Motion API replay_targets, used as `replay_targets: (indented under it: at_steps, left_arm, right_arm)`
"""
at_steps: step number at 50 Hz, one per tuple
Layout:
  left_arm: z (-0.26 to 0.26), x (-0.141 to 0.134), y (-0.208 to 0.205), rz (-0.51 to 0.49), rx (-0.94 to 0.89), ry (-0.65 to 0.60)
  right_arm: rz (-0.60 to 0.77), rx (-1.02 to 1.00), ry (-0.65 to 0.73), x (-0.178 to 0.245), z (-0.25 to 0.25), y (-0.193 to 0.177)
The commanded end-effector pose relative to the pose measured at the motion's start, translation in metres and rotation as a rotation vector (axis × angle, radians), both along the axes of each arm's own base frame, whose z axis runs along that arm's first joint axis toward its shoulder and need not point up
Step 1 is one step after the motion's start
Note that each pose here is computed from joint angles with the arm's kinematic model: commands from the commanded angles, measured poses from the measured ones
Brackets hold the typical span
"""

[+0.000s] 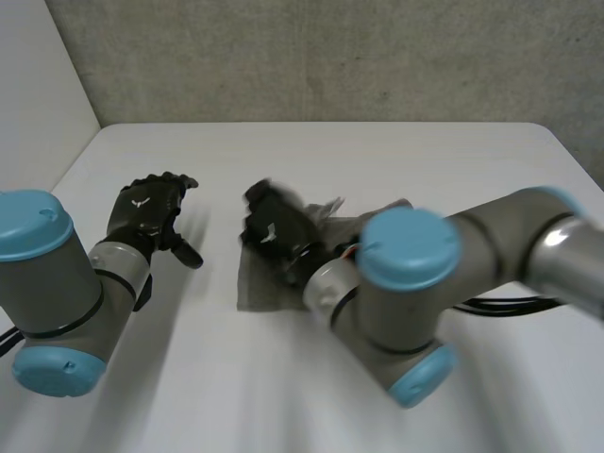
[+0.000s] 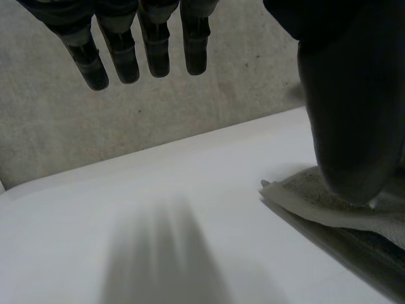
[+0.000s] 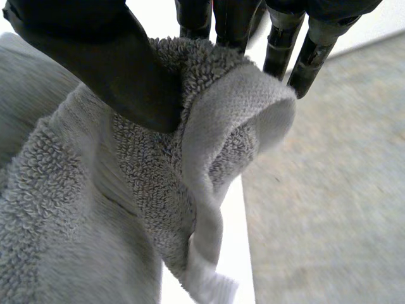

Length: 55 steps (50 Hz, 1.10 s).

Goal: Fold the towel.

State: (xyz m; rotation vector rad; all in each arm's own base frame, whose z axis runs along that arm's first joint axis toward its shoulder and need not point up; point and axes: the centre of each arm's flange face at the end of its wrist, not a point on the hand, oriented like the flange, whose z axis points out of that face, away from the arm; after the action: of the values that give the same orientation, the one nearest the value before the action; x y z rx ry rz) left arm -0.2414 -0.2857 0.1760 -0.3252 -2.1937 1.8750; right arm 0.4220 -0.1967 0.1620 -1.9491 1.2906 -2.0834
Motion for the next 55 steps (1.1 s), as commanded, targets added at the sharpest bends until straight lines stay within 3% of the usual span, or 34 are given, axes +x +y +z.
replay_targets:
  at_steps: [1,6,8,11,13,16,21,27,32,37,49,53,55]
  left_arm:
    - [0.0,0.0,0.0,0.002,-0.006,0.002]
    - [0.0,-0.001,0.001,-0.006,-0.007,-0.001]
    - [0.0,-0.003,0.002,-0.014,-0.007,0.0]
    - [0.003,-0.006,0.002,-0.025,-0.016,0.003]
    - [0.005,-0.008,0.002,-0.034,-0.024,0.006]
    - [0.008,-0.013,0.003,-0.048,-0.034,0.01]
    - [0.017,-0.043,0.019,-0.158,-0.066,0.028]
    - [0.024,-0.056,0.022,-0.192,-0.085,0.046]
    - [0.012,-0.091,0.04,-0.29,-0.054,0.07]
    - [-0.003,-0.104,0.044,-0.321,-0.022,0.06]
    - [-0.042,-0.116,0.023,-0.282,0.008,0.027]
    - [-0.053,-0.108,0.009,-0.193,0.015,0.009]
    - [-0.058,-0.085,-0.012,-0.07,0.029,-0.012]
  right_arm:
    - [0.016,-0.023,0.066,0.018,-0.034,0.008]
    - [-0.068,0.002,0.026,0.008,-0.018,-0.004]
    - [-0.149,0.053,-0.088,-0.014,0.024,-0.017]
    - [-0.197,0.107,-0.161,-0.03,0.043,-0.026]
    - [-0.297,0.211,-0.304,-0.066,0.07,-0.046]
    - [-0.386,0.311,-0.392,-0.099,0.077,-0.06]
    - [-0.455,0.44,-0.403,-0.141,0.064,-0.065]
    - [-0.511,0.569,-0.359,-0.178,0.026,-0.069]
    - [-0.524,0.618,-0.34,-0.185,0.006,-0.067]
    - [-0.52,0.635,-0.335,-0.182,-0.011,-0.071]
    - [-0.522,0.652,-0.325,-0.179,-0.031,-0.076]
    - [-0.533,0.666,-0.314,-0.179,-0.038,-0.076]
    - [-0.533,0.666,-0.314,-0.179,-0.039,-0.076]
